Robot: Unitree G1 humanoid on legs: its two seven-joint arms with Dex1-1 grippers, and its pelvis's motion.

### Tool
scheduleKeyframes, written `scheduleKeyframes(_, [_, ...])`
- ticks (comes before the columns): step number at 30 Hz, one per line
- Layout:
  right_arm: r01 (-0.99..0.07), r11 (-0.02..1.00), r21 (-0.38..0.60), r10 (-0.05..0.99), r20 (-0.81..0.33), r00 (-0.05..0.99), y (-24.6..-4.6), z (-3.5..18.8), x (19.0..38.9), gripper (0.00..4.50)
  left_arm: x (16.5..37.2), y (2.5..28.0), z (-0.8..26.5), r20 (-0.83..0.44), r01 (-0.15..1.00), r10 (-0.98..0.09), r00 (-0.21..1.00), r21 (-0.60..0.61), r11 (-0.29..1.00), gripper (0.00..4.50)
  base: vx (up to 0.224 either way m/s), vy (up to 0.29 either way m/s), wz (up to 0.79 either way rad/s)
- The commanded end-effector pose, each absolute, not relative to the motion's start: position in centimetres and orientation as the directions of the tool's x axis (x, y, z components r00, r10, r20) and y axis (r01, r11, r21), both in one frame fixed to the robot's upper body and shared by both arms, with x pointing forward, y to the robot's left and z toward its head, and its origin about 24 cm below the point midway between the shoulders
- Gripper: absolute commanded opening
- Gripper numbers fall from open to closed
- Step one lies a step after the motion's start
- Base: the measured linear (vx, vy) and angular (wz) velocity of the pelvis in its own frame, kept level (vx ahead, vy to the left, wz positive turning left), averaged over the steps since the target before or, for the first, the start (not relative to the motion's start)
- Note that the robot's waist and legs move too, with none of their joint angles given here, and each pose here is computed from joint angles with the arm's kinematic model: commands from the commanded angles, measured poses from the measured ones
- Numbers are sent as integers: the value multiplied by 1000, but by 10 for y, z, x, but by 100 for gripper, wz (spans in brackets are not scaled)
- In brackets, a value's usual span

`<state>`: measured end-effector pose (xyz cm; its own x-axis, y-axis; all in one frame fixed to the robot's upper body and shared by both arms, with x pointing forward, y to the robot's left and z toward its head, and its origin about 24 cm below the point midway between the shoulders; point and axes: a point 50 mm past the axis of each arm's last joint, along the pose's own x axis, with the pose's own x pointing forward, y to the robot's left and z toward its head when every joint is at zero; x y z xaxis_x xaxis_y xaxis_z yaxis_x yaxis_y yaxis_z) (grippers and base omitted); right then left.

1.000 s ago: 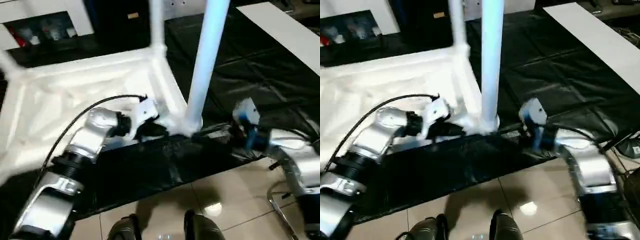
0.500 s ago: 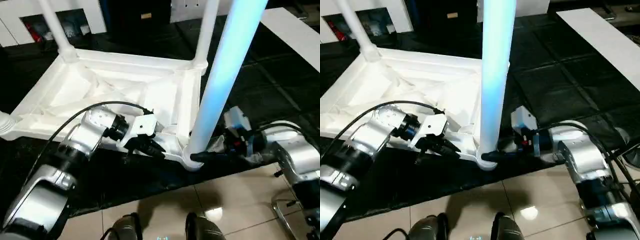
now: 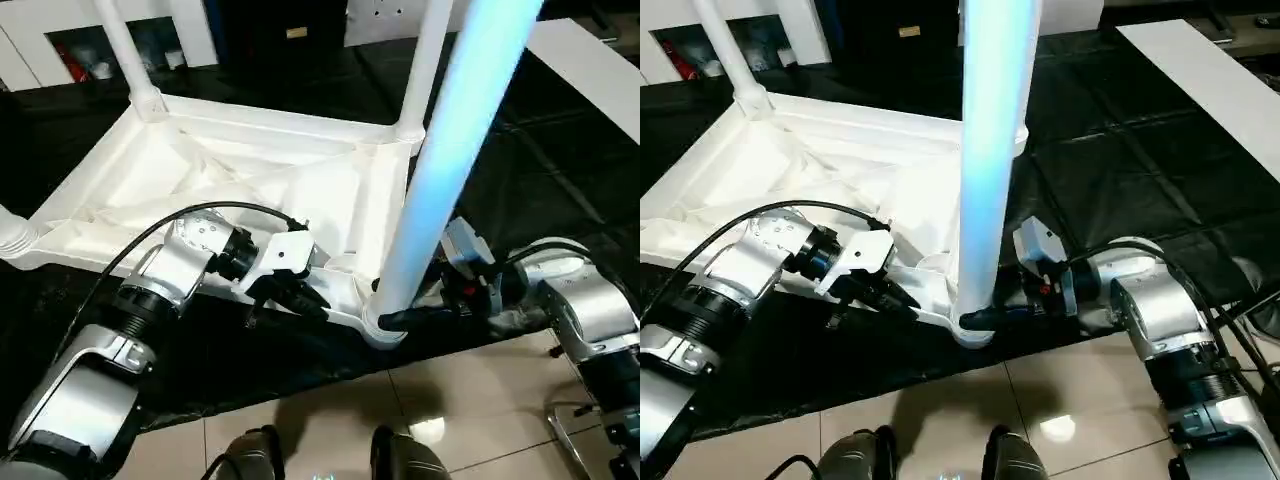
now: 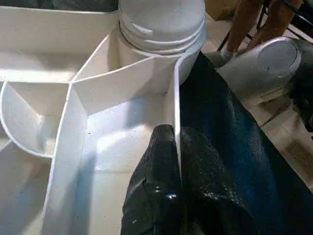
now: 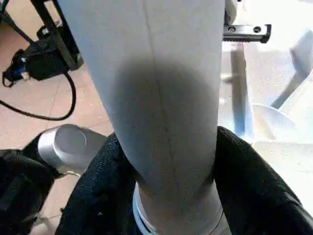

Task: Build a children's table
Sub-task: Rotate leg to tighten

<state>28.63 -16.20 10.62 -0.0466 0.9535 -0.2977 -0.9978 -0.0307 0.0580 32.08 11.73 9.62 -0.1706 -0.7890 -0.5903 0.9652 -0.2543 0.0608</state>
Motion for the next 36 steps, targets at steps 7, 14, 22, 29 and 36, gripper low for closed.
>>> scheduleKeyframes(7, [-970,204,130,937,-312,155,-131,78,281,200,329,102,81,-578,1000,-815,30,14,26,0,0,0,0])
scheduleKeyframes(14, [-758,638,135,760,-268,592,-93,67,307,196,339,67,88,-453,956,-852,260,-6,295,0,-75,31,-12])
scheduleKeyframes(22, [-465,855,229,506,-175,844,-62,81,337,265,361,52,105,-331,780,-724,605,62,623,0,-17,-15,-12])
scheduleKeyframes(29, [-473,864,173,496,-130,858,-68,86,339,314,358,58,105,-339,795,-731,593,98,599,0,0,0,0])
scheduleKeyframes(36, [-602,798,21,602,-11,798,-107,97,327,370,343,78,87,-440,890,-782,442,105,444,0,0,0,0])
